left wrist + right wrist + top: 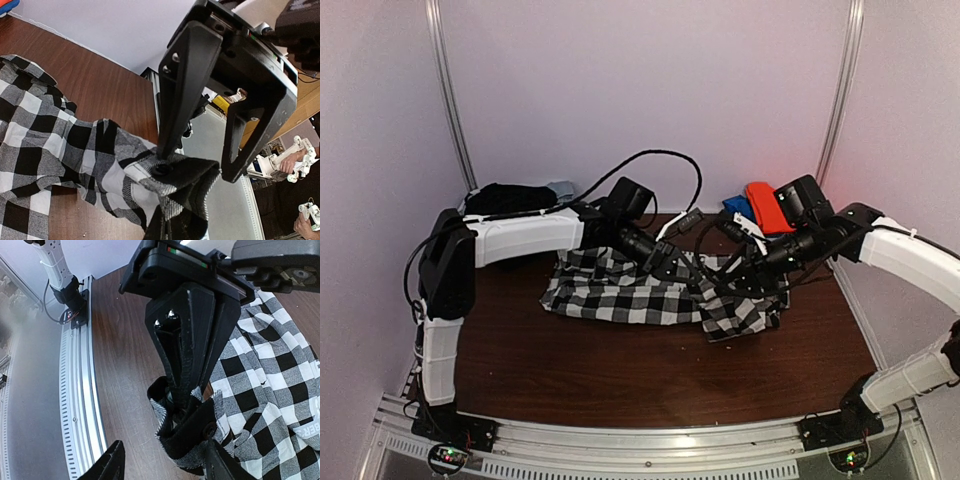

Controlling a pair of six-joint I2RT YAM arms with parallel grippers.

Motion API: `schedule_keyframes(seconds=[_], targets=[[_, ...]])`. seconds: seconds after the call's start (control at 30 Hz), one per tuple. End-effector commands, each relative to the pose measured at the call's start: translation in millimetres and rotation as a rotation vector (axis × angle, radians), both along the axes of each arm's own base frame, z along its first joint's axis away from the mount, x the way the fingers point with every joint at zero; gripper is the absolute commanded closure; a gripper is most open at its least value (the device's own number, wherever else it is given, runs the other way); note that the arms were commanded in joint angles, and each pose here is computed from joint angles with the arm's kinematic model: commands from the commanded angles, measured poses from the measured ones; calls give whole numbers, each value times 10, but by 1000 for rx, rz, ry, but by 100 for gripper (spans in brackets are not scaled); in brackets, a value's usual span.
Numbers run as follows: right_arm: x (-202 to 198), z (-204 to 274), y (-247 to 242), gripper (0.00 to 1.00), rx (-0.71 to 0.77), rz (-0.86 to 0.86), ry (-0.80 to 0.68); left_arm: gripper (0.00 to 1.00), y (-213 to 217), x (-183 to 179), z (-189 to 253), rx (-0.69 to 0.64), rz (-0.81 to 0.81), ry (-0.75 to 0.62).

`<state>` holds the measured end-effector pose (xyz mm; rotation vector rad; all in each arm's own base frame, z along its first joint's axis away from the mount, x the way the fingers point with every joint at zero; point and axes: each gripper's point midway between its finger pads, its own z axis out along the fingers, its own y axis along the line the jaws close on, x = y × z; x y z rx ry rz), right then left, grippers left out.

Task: Fold and stack the mixed laundry pile
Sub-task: Fold the rectangle-folded shirt at the center of the board.

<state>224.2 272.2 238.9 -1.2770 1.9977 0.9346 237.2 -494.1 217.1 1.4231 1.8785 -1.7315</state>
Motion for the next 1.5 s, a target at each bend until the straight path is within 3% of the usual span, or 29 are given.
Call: schedule_keyframes(seconds=[0.0, 0.13, 0.37, 0.4, 0.5, 0.53, 0.63, 0.77, 0.8, 1.03, 1.23, 1.47], targets=[[-9, -82, 10, 47, -50, 5, -38, 100, -20, -18, 96, -49, -42, -11], [108, -79, 46, 53, -74, -16, -60, 100, -12, -39, 86, -51, -54, -3], [221, -56, 112, 53, -90, -19, -90, 100, -12, -56, 72, -55, -69, 10], [221, -52, 121, 58, -91, -16, -90, 100, -11, -52, 70, -55, -70, 12], [248, 6, 143, 90, -87, -14, -97, 98, 24, 52, 40, -41, -36, 4], [264, 40, 145, 99, -84, -21, -102, 87, 48, 118, 22, -32, -12, -3], [411, 115, 87, 100, -101, -90, -132, 62, 196, 405, 48, -20, 93, -32], [843, 311, -89, 100, -77, -252, -159, 5, 565, 894, 294, -34, 288, -119], [989, 402, -132, 100, -66, -299, -179, 3, 702, 1044, 349, -28, 355, -145], [2027, 759, -480, 100, -43, -610, -233, 2, 1440, 1613, 611, 100, 773, -388], [2725, 750, -761, 100, -43, -719, -243, 2, 1765, 1652, 593, 182, 924, -468], [3204, 599, -839, 100, -96, -762, -280, 2, 2088, 1668, 535, 261, 1072, -504]])
